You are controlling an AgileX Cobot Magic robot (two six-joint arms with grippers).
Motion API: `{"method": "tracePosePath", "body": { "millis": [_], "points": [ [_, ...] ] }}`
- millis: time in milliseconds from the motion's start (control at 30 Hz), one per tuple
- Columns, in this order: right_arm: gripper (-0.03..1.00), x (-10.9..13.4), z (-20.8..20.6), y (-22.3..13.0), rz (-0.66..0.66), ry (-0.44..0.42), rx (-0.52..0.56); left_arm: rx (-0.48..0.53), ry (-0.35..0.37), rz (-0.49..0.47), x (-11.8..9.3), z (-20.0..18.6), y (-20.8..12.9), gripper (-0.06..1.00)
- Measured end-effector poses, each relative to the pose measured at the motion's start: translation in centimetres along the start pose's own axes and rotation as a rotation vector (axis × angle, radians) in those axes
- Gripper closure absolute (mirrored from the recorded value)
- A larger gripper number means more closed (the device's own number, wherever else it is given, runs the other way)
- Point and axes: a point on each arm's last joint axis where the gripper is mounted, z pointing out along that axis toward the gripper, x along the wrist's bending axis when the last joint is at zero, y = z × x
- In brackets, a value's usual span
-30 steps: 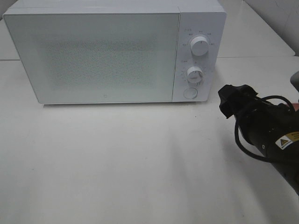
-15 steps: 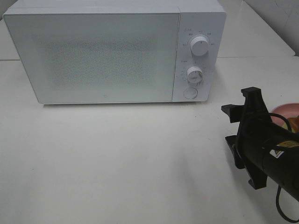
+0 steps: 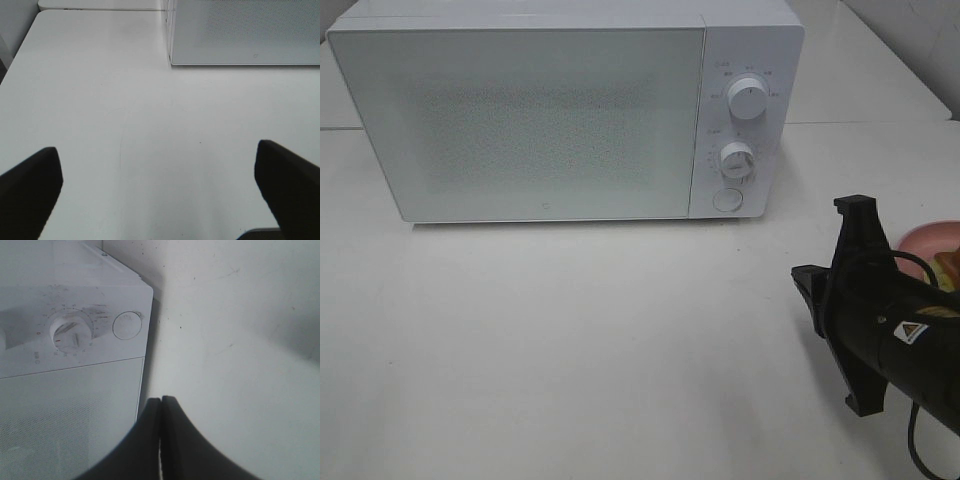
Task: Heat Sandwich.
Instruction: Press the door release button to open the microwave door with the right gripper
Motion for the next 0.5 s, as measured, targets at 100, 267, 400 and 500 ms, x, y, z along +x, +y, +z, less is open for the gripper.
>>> {"method": "tracePosePath", "body": {
  "millis": [100,267,400,500],
  "points": [
    [0.96,0.01,0.0,-0.03,-0.003,0.001,0.003,0.0,0.0,0.0,0.0,0.0,0.0,-0.05],
    [0.96,0.09,0.01,0.0,-0.008,0.011,-0.001,0.0,0.0,0.0,0.0,0.0,0.0,-0.05],
    [0.96,-0.18,0.36,0.03,-0.026,0.015,-0.019,0.0,0.0,0.0,0.0,0.0,0.0,-0.05],
    [0.96,-0.49,0.75,-0.12,-0.036,-0.001,-0.027,0.0,0.0,0.006,0.0,0.0,0.0,-0.05]
  ]
}}
